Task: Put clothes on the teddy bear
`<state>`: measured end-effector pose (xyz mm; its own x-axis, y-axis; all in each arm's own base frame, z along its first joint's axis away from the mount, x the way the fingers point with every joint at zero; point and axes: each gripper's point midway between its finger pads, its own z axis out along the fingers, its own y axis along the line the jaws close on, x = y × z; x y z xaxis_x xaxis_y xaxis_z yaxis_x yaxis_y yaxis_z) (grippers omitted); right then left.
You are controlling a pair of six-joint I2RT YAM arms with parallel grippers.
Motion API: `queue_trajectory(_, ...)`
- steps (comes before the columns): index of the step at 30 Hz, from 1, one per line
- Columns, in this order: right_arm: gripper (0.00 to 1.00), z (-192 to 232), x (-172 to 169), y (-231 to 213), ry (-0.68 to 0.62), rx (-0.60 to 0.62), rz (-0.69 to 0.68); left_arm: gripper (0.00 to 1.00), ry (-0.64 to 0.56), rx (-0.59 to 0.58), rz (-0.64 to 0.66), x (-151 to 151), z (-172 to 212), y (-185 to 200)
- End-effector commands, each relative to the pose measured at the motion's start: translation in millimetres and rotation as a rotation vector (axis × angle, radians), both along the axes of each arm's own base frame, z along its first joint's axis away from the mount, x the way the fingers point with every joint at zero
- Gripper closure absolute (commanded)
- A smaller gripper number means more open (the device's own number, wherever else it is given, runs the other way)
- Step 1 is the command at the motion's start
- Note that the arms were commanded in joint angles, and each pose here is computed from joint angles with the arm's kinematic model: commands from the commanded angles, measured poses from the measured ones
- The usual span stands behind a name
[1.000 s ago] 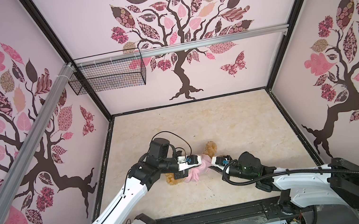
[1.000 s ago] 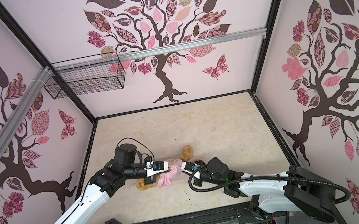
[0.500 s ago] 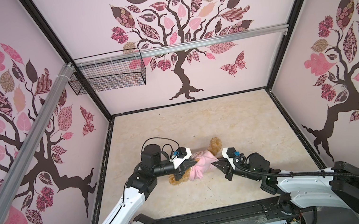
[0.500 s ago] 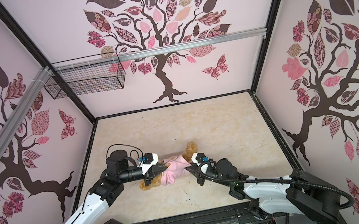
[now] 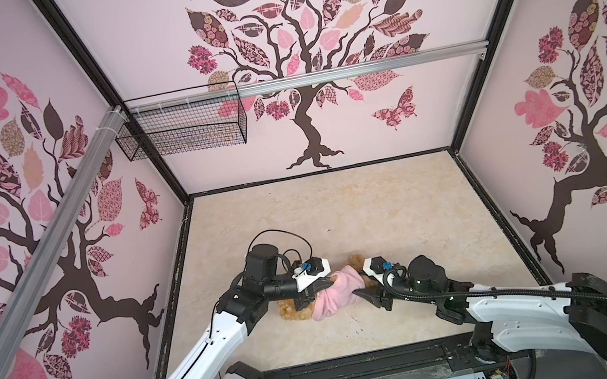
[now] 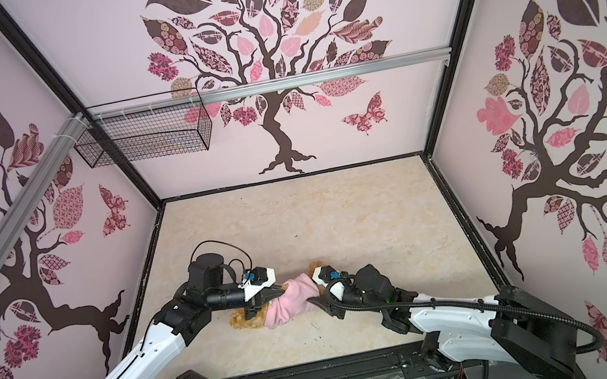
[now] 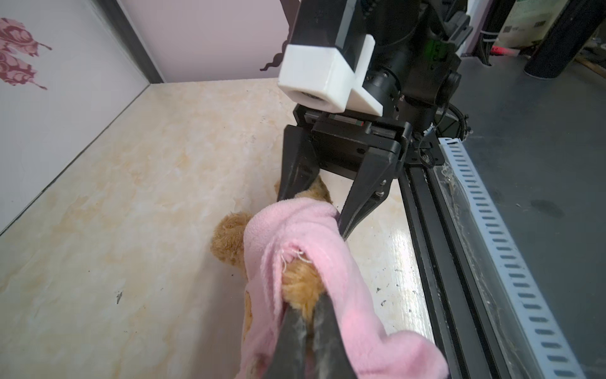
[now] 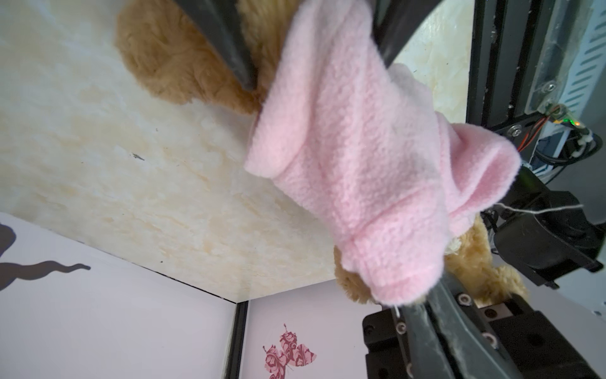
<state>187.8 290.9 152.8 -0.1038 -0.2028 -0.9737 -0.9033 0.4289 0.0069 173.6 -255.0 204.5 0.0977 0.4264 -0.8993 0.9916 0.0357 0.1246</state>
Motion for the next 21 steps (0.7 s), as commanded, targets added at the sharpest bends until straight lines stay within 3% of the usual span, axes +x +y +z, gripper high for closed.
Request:
queue_trajectory(1,0.26,12,-6,12,-0.055,-0.010,0.082,1.00,-0.074,-0.006,-0.085,-9,15,-5)
queue_trajectory(8,0.23,21,-23,28,-0.051,0.024,0.224,1.00,-0.062,-0.005,-0.102,-12,12,-7)
queue_trajectory(11,0.26,23,-22,32,-0.041,0.045,0.224,1.00,-0.060,-0.002,-0.106,-13,11,-7)
queue_trajectory(13,0.38,22,-14,33,-0.030,0.046,0.188,1.00,-0.058,0.003,-0.105,-12,10,-7)
queue_trajectory(17,0.75,14,8,26,0.008,0.019,0.048,1.00,-0.067,0.001,-0.105,-15,12,-5)
queue_trajectory(20,0.97,4,22,11,0.031,0.005,-0.071,1.00,-0.053,-0.070,-0.092,-16,28,-5)
queue_trajectory(21,1.00,0,26,5,0.055,0.010,-0.108,1.00,-0.046,-0.117,-0.085,-15,37,-4)
